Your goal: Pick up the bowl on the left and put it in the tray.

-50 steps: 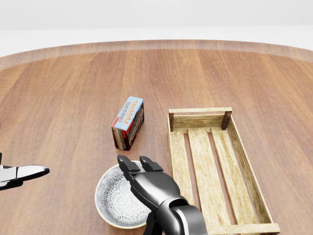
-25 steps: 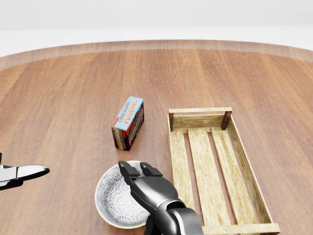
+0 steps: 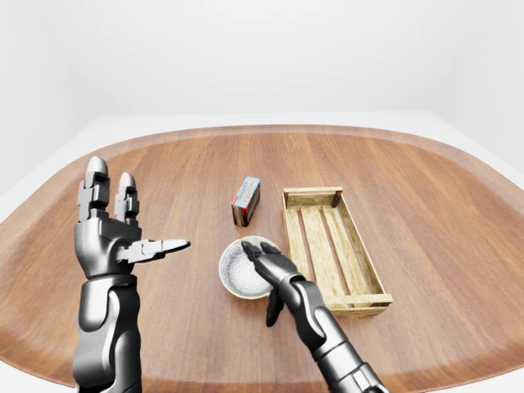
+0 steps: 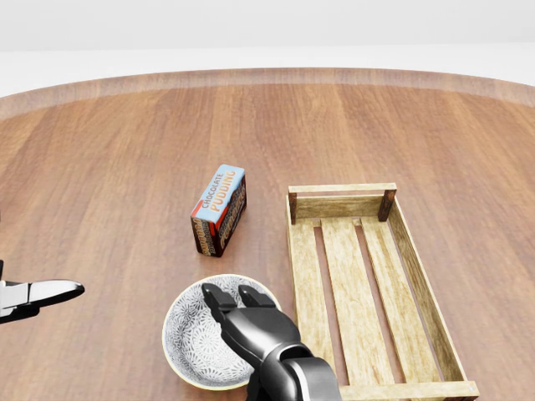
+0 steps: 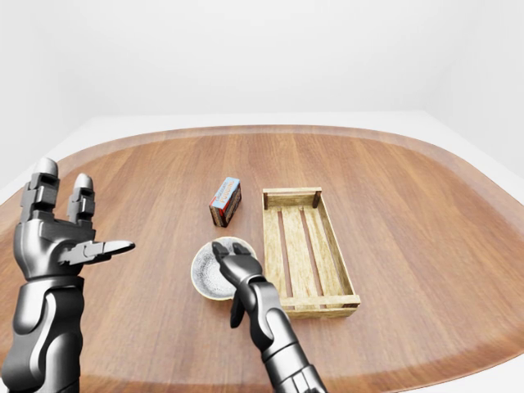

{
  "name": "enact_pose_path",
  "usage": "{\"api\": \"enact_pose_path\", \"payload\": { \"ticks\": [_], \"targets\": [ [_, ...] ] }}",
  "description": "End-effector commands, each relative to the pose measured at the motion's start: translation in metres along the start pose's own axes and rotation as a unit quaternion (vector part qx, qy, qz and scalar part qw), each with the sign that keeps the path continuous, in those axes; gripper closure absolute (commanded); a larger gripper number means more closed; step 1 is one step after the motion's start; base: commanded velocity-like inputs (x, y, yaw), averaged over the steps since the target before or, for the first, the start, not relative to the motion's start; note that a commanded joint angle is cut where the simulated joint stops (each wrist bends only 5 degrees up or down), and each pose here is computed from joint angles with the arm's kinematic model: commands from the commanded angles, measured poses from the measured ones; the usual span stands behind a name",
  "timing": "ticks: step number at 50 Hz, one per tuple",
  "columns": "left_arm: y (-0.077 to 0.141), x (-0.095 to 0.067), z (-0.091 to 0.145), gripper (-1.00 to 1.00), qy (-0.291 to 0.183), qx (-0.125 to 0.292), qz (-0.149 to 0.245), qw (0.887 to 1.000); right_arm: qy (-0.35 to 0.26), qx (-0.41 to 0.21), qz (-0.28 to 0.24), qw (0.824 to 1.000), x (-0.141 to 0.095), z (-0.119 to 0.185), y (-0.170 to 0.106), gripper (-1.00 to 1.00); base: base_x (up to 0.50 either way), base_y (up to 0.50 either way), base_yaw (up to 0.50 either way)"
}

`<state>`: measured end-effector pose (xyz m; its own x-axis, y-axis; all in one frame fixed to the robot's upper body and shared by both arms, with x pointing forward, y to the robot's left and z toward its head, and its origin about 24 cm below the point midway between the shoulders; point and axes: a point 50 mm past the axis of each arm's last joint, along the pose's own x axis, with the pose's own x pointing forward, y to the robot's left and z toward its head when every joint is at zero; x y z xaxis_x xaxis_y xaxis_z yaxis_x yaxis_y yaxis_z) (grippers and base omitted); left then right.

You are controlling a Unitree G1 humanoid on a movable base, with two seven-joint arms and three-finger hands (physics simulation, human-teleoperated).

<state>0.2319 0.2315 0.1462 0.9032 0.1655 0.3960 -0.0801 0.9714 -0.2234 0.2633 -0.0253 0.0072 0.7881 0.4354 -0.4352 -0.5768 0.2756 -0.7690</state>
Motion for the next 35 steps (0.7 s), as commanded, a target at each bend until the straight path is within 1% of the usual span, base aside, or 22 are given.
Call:
{"api": "enact_pose_path", "payload": {
  "ticks": [1, 18, 27, 35],
  "targets": [
    [0.0, 0.0, -0.001, -1.0, 0.001, -0.001, 0.0, 1.0, 0.007, 0.004, 0.004, 1.0, 0.003, -0.004, 0.002, -1.0, 0.0, 0.0, 0.0],
    [0.001, 0.0, -0.001, -1.0, 0.002, -0.002, 0.0, 1.0, 0.017, 0.023, 0.019, 0.999, 0.012, -0.008, 0.012, -1.0, 0.0, 0.0, 0.0],
    [0.0, 0.0, -0.001, -1.0, 0.003, -0.002, 0.0, 1.0, 0.029, 0.036, 0.022, 0.999, 0.014, -0.016, 0.016, -1.0, 0.0, 0.0, 0.0],
    [-0.001, 0.0, -0.001, -1.0, 0.003, -0.002, -0.001, 1.0, 0.024, 0.028, 0.029, 0.999, 0.015, -0.011, 0.017, -1.0, 0.0, 0.0, 0.0]
  ]
}}
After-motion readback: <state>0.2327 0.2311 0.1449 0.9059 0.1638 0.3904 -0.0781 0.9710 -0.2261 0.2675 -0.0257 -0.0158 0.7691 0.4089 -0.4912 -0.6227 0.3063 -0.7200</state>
